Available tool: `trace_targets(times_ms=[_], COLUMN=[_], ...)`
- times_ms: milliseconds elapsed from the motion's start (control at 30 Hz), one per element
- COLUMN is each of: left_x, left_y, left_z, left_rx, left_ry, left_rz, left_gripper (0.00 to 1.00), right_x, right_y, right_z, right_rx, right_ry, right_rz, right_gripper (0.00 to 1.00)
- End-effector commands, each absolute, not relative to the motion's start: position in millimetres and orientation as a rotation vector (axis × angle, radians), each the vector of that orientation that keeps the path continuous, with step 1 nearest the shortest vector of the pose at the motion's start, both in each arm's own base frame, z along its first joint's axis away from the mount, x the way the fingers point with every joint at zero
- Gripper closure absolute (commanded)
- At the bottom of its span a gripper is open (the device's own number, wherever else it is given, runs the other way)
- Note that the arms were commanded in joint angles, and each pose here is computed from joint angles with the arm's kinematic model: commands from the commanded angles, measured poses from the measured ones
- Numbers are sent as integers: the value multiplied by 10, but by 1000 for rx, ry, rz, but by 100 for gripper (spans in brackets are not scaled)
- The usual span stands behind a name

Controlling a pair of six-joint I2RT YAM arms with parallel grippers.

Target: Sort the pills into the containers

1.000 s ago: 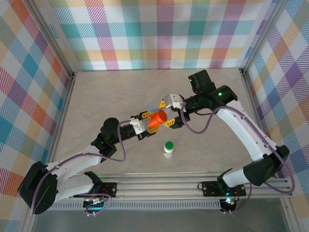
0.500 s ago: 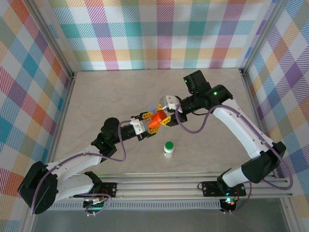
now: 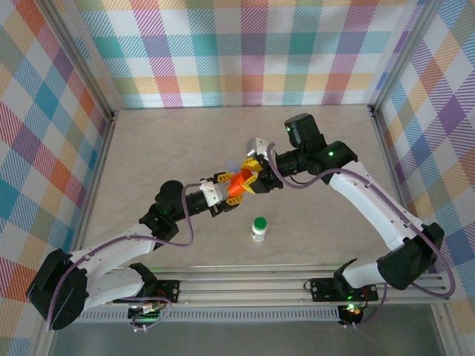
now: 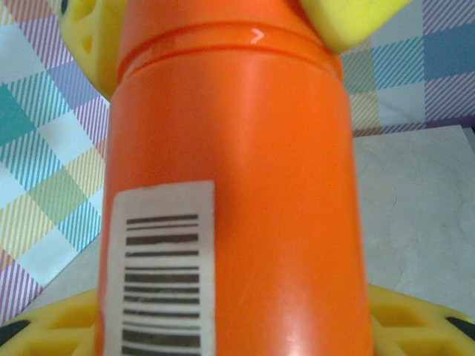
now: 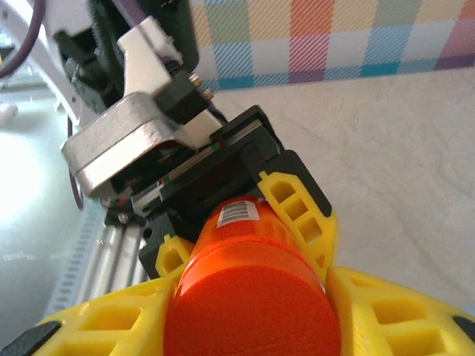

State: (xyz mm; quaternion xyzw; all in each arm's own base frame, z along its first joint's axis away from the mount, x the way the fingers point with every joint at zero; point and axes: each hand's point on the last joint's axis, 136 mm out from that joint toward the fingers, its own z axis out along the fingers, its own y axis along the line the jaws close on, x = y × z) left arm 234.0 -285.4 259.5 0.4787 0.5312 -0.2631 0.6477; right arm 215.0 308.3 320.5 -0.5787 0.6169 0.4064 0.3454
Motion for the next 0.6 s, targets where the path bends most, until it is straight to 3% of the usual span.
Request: trace_targets(times_ms=[0,367,500,567], left_x=[2232,2286,2302,2306], left_y=[-2822,-2802,-2806,-2810], left_z=[3055,3049,3017,3003], left_rx=[1049,1024,1025,1028], left_ry=[1026,1041,1052,1056], left_rz=[-559,-537,-535,-534], left_gripper=[100,100,100,100], right_x=[2447,2800,2916,2958], right_y=[3137,3058,3027,2986], right_z=[3040,2870,3044,3151], right_rx=[-1188,-677,-567,-533], right_ry=[1960,2284,2234,2214], right_rz=[1110,1091,1074,1051], right_gripper=[69,79,78,72])
